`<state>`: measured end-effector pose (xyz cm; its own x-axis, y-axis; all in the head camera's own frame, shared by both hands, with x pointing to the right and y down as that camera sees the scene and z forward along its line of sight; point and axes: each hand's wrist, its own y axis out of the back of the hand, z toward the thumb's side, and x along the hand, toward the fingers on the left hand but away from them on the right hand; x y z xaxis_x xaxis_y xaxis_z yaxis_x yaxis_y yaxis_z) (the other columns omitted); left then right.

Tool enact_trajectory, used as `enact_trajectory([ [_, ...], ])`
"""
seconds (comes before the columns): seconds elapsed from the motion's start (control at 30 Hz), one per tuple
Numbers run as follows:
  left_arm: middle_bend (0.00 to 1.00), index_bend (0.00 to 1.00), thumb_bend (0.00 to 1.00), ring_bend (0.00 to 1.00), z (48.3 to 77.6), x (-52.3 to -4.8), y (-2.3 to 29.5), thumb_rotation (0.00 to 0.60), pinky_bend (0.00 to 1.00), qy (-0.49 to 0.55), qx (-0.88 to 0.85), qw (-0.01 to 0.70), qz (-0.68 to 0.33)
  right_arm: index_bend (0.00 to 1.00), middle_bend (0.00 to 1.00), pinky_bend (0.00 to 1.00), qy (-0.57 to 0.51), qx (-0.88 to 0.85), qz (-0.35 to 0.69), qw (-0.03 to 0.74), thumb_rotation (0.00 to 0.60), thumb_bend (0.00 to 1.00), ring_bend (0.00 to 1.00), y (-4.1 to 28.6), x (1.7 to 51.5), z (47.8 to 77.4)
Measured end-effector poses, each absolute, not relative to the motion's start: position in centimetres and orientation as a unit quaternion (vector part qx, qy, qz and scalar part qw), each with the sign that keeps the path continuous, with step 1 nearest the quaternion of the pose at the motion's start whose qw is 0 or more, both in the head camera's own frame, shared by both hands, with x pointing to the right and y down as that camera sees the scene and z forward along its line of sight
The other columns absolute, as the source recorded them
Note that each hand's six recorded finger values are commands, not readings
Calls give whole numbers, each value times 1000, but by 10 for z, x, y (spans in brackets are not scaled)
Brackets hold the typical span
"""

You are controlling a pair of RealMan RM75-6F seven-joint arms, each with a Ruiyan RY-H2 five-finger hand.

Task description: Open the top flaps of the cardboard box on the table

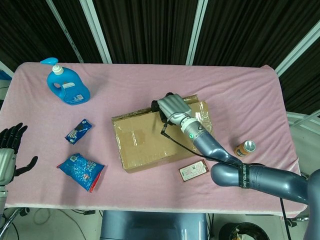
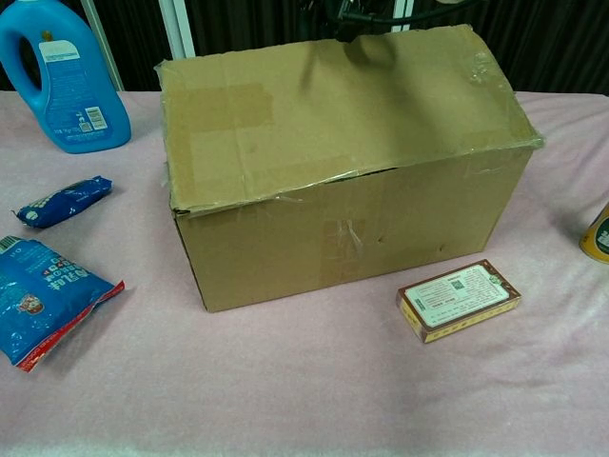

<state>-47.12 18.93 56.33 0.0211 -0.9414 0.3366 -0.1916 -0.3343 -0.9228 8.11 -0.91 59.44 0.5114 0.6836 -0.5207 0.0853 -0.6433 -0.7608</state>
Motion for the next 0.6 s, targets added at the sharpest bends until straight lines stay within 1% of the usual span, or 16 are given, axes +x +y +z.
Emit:
enact_trajectory([
  [0.37, 11, 0, 265, 0, 563, -471, 189, 600, 0, 456, -623, 352, -530, 443, 580, 247, -239, -789, 435, 362, 600, 1000, 491, -13, 85, 571],
  [0.6, 11, 0, 265, 0, 564, -470, 190, 600, 0, 454, -624, 353, -530, 443, 580, 248, -235, -782, 439, 376, 600, 1000, 491, -16, 89, 552],
])
